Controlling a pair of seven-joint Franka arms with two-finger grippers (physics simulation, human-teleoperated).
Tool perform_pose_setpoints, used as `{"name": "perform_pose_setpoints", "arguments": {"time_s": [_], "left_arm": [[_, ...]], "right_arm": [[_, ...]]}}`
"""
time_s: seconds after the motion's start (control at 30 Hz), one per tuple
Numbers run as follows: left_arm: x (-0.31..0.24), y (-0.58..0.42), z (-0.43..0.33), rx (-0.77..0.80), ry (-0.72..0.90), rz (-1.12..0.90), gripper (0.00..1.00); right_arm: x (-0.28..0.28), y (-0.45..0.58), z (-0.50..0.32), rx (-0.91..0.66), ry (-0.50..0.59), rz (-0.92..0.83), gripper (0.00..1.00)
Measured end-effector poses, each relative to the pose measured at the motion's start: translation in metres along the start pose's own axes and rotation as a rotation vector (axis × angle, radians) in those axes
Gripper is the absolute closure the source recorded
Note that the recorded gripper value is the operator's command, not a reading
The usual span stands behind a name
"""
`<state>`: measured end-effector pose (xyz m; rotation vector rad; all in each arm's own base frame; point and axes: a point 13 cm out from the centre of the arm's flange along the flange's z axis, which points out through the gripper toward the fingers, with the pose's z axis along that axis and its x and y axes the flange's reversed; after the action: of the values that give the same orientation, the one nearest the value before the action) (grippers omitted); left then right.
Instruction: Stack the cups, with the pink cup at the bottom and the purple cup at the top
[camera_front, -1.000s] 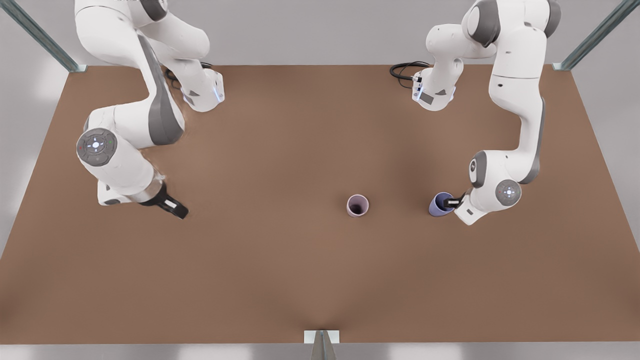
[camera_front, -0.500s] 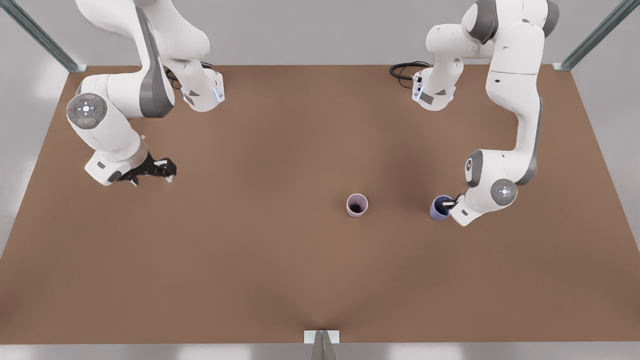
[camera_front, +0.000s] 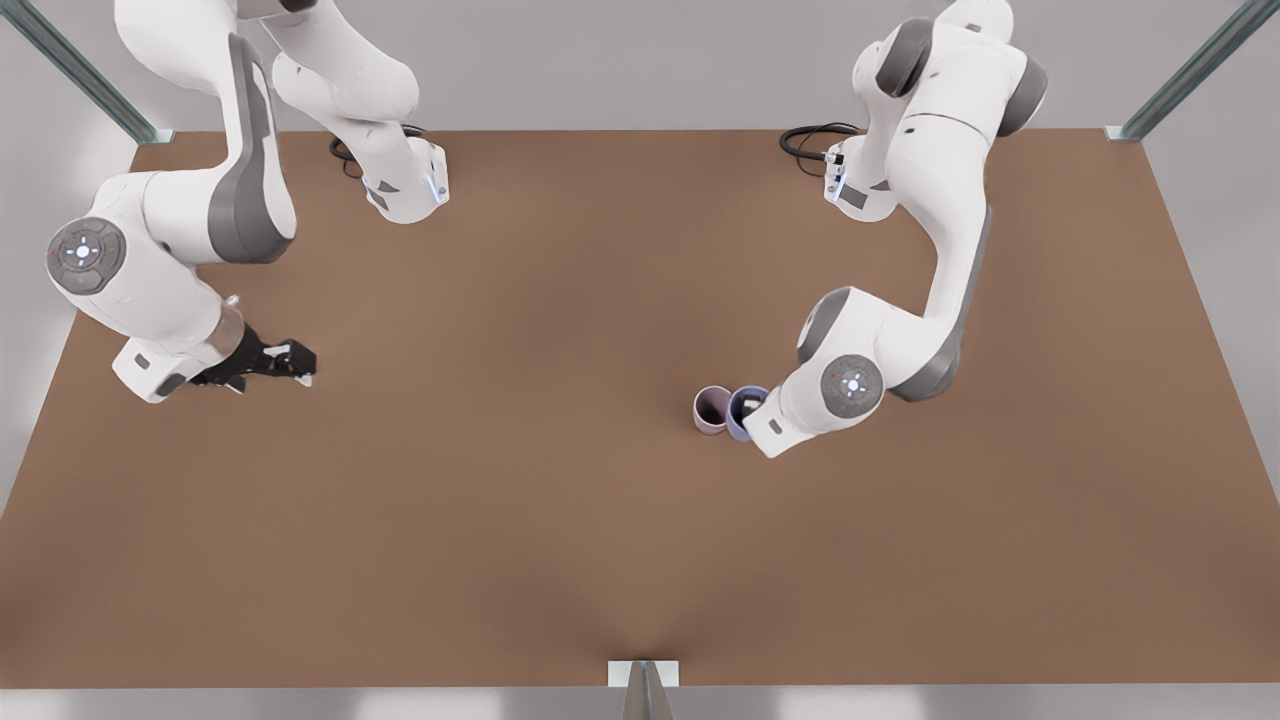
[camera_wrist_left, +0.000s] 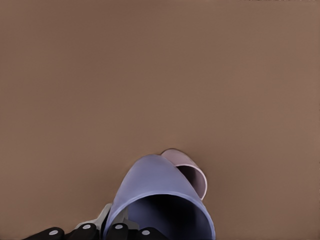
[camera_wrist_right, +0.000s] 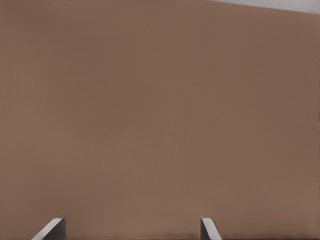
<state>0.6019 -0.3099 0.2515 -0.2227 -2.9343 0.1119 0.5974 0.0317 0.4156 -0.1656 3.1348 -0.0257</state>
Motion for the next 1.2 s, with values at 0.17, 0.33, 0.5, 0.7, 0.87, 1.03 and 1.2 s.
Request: {"name": "perform_pose_setpoints", "arguments": {"time_s": [0.17, 0.33, 0.5, 0.7, 0.87, 1.03, 1.2], "left_arm": [[0.004, -0.027, 0.013, -0.001, 0.01, -0.048, 0.79], [-0.002, -0.028, 0.014, 0.005, -0.009, -0.115, 0.79], [-0.009, -0.03, 0.012, 0.006, -0.043, -0.157, 0.79], [0.015, -0.058, 0.023, -0.027, -0.013, -0.146, 0.79], [0.036, -0.049, 0.044, -0.072, 0.042, -0.166, 0.79], [0.035, -0.046, 0.044, -0.071, 0.039, -0.188, 0.79], [0.032, -0.046, 0.05, -0.068, 0.036, -0.205, 0.79]], "right_arm": [[0.003, 0.021, 0.001, -0.002, 0.013, -0.002, 0.0], [0.003, 0.016, 0.003, -0.004, 0.018, 0.032, 0.0], [0.002, 0.015, 0.004, -0.005, 0.017, 0.052, 0.0], [0.002, 0.015, 0.004, -0.005, 0.018, 0.068, 0.0], [0.002, 0.014, 0.004, -0.006, 0.019, 0.08, 0.0], [0.002, 0.014, 0.004, -0.006, 0.019, 0.087, 0.0], [0.002, 0.015, 0.004, -0.013, 0.02, 0.095, 0.0]]}}
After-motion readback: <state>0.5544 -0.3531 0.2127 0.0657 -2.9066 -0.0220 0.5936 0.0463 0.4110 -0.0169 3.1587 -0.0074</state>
